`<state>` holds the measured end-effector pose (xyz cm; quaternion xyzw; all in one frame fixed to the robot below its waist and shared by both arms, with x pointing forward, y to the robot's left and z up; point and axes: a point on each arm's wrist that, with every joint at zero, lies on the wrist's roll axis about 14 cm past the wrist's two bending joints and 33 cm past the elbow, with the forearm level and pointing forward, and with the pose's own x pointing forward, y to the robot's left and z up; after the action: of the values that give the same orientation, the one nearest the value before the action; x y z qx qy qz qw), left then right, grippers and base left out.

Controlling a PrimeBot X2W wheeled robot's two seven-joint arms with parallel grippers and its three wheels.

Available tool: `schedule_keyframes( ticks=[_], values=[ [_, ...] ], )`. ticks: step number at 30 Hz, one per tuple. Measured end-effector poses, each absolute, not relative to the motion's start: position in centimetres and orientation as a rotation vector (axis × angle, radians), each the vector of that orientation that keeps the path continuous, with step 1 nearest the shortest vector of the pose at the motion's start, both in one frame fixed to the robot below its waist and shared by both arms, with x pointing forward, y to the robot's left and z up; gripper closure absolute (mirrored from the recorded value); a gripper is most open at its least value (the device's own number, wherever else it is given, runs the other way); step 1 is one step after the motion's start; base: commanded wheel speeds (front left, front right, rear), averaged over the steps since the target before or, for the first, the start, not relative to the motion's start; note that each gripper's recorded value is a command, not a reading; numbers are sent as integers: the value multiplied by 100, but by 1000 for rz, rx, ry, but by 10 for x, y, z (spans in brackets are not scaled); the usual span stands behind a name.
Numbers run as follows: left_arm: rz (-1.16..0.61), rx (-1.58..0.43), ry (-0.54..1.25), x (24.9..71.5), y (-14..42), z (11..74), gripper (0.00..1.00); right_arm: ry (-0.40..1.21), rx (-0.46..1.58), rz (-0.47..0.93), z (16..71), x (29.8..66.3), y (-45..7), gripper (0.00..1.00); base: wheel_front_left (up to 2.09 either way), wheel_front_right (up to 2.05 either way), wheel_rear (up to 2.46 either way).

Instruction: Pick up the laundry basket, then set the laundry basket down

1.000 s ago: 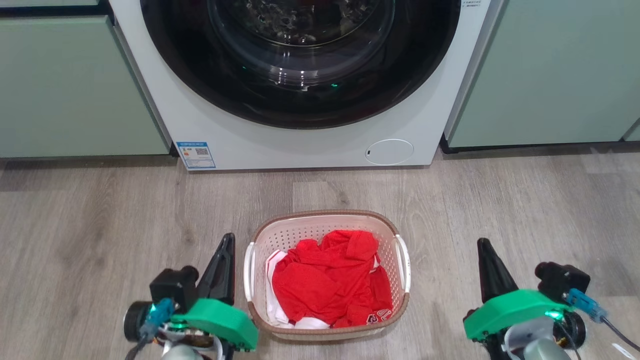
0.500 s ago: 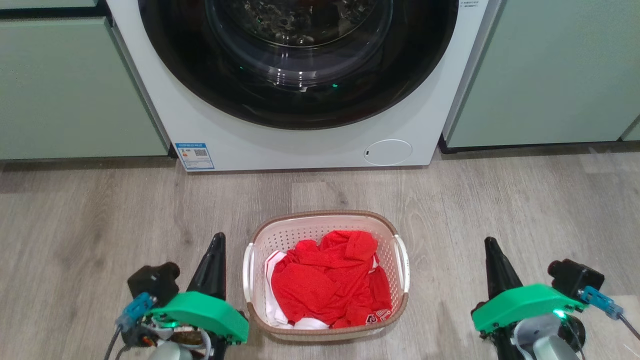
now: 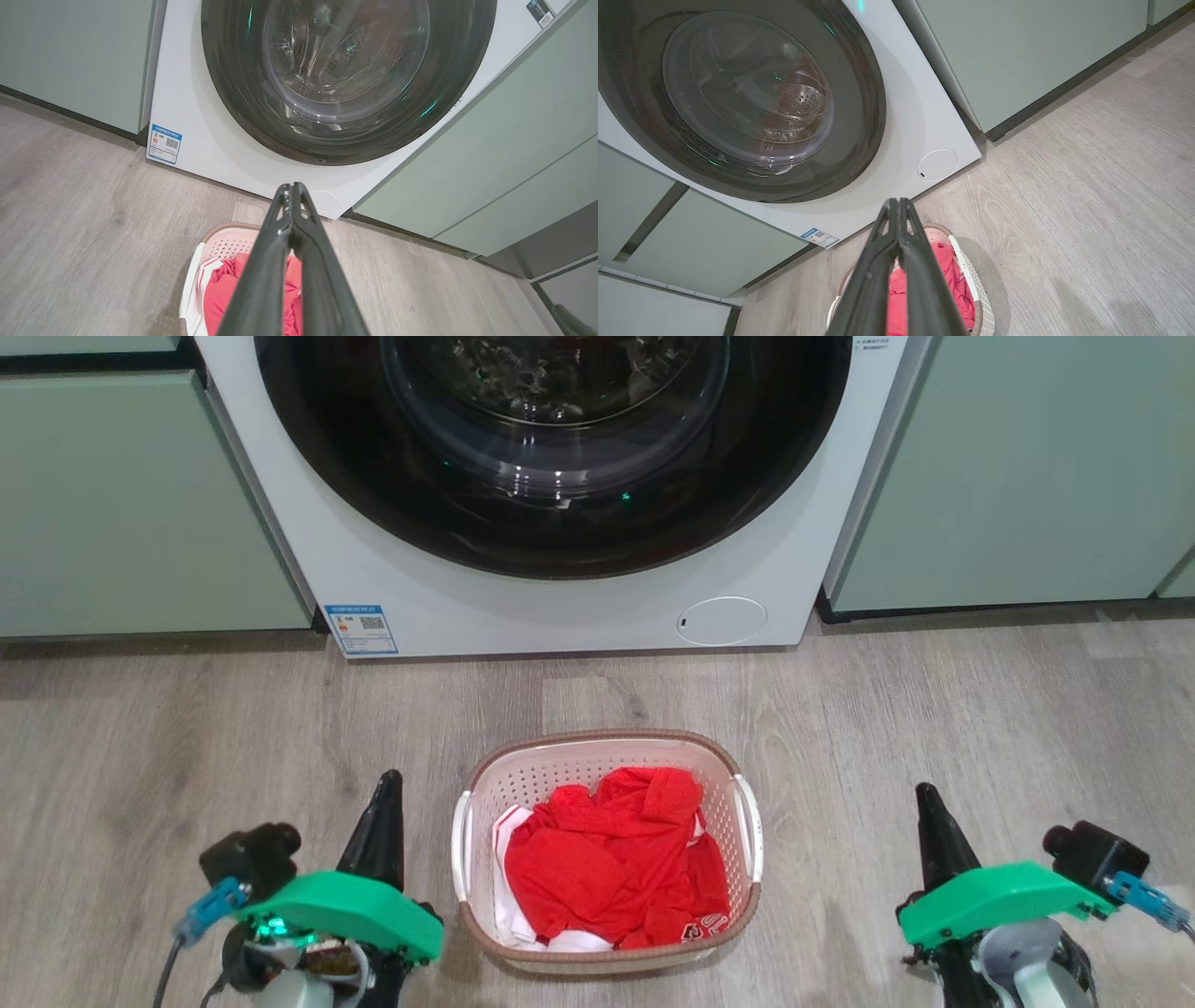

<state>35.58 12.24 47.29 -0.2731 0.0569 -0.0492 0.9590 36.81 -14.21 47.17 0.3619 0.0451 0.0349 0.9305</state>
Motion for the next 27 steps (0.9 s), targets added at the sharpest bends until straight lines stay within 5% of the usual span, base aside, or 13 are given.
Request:
schedule_keyframes(
  ticks=[27],
  values=[
    [-31, -834, 158, 361, 140, 468, 100, 112, 970, -7, 468, 369, -161, 100, 0, 0, 0]
  ],
)
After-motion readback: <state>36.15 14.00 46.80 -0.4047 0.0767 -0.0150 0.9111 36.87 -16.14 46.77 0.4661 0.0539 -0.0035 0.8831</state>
